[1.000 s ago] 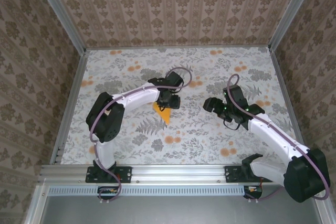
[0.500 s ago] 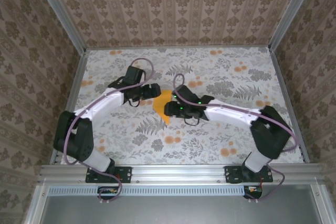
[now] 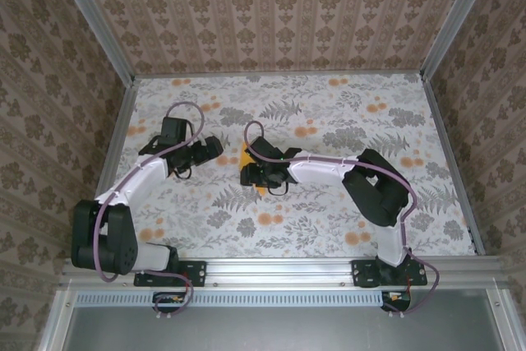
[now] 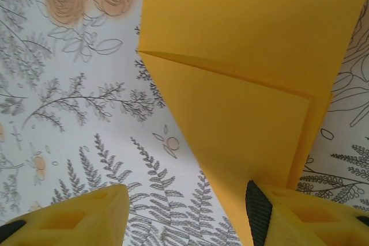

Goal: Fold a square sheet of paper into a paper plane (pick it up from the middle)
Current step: Move the paper to the center of the table.

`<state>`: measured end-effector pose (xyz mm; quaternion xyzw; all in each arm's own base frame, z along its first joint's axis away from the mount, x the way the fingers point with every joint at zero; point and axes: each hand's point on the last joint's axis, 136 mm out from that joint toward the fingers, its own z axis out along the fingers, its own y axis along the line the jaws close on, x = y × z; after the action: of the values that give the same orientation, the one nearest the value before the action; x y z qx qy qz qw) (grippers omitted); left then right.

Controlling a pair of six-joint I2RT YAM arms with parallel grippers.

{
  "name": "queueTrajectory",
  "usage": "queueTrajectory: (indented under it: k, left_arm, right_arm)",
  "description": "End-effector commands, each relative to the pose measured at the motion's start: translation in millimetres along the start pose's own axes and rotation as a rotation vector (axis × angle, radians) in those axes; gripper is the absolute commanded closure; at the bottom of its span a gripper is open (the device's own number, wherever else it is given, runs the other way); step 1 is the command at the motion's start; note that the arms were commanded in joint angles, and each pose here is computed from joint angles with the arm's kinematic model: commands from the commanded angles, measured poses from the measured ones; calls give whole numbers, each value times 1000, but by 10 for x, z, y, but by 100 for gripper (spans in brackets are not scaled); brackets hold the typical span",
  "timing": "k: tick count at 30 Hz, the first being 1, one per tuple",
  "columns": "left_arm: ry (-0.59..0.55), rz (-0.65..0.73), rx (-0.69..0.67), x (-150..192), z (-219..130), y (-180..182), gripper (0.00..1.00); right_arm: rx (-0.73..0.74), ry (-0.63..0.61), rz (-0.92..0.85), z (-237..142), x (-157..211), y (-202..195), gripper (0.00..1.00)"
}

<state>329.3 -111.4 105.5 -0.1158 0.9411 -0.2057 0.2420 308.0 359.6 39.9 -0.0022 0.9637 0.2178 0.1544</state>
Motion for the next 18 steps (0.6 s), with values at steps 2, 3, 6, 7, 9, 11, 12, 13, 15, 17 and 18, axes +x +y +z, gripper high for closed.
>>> queueTrajectory:
  k: [2, 3, 6, 7, 9, 11, 12, 13, 15, 17, 18]
  left_arm:
    - [-1, -15, 29, -2, -12, -35, 0]
    - [1, -36, 26, 3, -6, -22, 0]
    - [12, -85, 18, 17, 29, 16, 0]
    - [14, -96, 21, 16, 37, 9, 0]
    - [21, -105, 38, 28, 53, -15, 0]
    - [29, -105, 59, 39, 50, -52, 0]
    - [43, -104, 67, 54, 46, -71, 0]
    - [61, -98, 82, 69, 37, -105, 0]
    - [76, -86, 110, 85, 36, -161, 0]
    - [73, -86, 128, 88, 44, -186, 0]
    - [70, -87, 136, 94, 49, -197, 0]
  right_arm:
    - [49, 95, -40, 71, 187, -184, 42]
    - [63, 123, -54, 81, 249, -243, 42]
    - [96, 180, -107, 57, 384, -386, 42]
    - [114, 201, -129, 32, 435, -464, 42]
    - [138, 244, -179, -31, 519, -612, 43]
    - [171, 296, -243, -138, 615, -809, 42]
    - [191, 329, -273, -214, 683, -942, 41]
    - [196, 353, -306, -281, 736, -1032, 39]
    - [199, 380, -350, -427, 790, -1175, 38]
    - [186, 362, -362, -552, 747, -1200, 38]
    - [172, 335, -357, -609, 691, -1169, 37]
